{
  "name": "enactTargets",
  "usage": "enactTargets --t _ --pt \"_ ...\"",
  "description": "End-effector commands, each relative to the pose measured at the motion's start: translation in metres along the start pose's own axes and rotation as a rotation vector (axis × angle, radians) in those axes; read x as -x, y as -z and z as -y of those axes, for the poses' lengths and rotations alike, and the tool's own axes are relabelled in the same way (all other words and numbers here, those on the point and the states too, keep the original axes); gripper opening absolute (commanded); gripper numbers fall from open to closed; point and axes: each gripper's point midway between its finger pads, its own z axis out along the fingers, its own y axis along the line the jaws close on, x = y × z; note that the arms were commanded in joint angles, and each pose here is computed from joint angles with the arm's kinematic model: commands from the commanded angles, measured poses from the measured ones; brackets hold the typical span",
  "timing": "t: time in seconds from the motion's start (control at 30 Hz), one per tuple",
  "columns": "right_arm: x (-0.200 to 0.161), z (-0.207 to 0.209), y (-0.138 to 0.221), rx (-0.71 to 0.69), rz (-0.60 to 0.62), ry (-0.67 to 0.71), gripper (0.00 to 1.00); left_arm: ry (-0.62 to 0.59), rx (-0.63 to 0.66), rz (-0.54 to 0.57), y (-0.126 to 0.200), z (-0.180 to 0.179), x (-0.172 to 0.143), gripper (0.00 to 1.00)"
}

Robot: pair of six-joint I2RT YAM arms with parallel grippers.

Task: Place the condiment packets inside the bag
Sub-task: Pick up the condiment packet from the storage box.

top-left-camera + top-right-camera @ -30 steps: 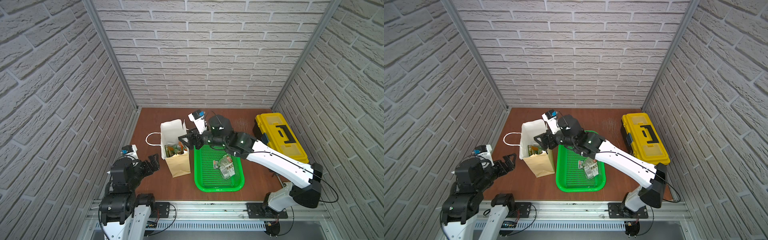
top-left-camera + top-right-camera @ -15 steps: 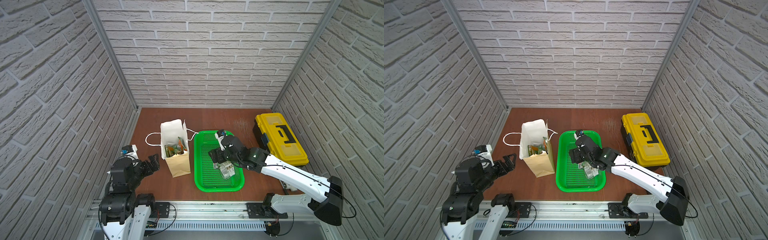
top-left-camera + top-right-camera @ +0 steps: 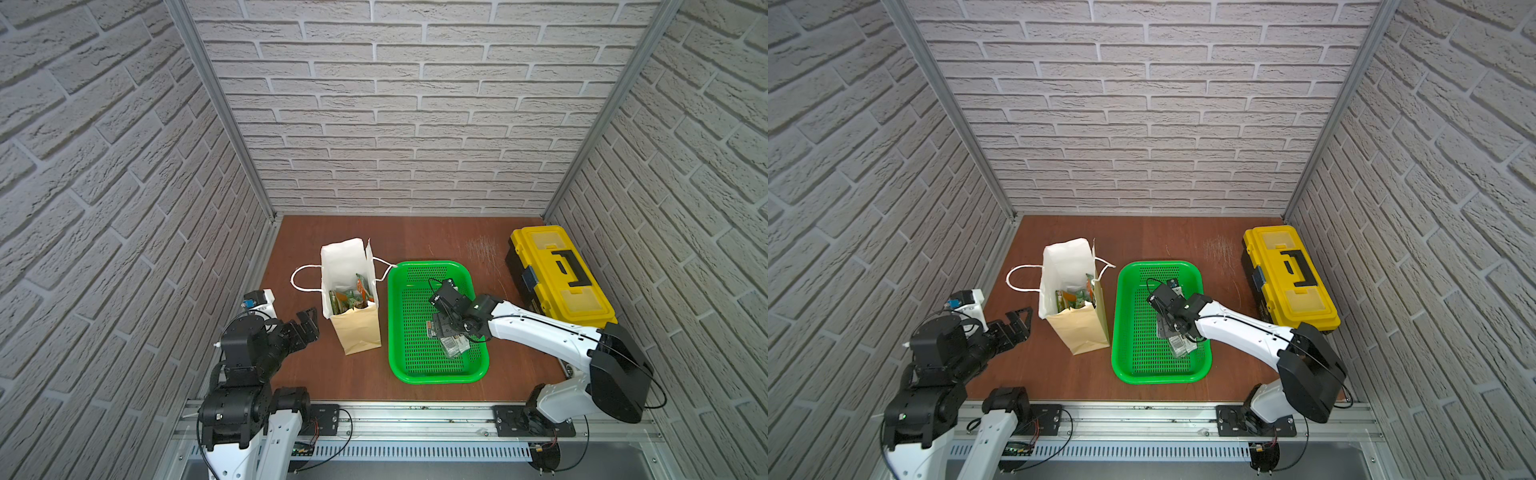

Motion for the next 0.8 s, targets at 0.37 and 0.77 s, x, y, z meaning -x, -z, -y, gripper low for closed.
enactTargets --t 0.37,0.77 --pt "-0.012 -0.066 -0.048 0.214 -0.115 -0.027 0.77 -0.014 -0.019 0.033 0.0 0.004 0.006 0.98" --pt "0.029 -0.067 -0.009 0.235 0.007 -0.009 0.09 -0.014 -0.017 0.03 -0.001 0.003 0.006 0.98"
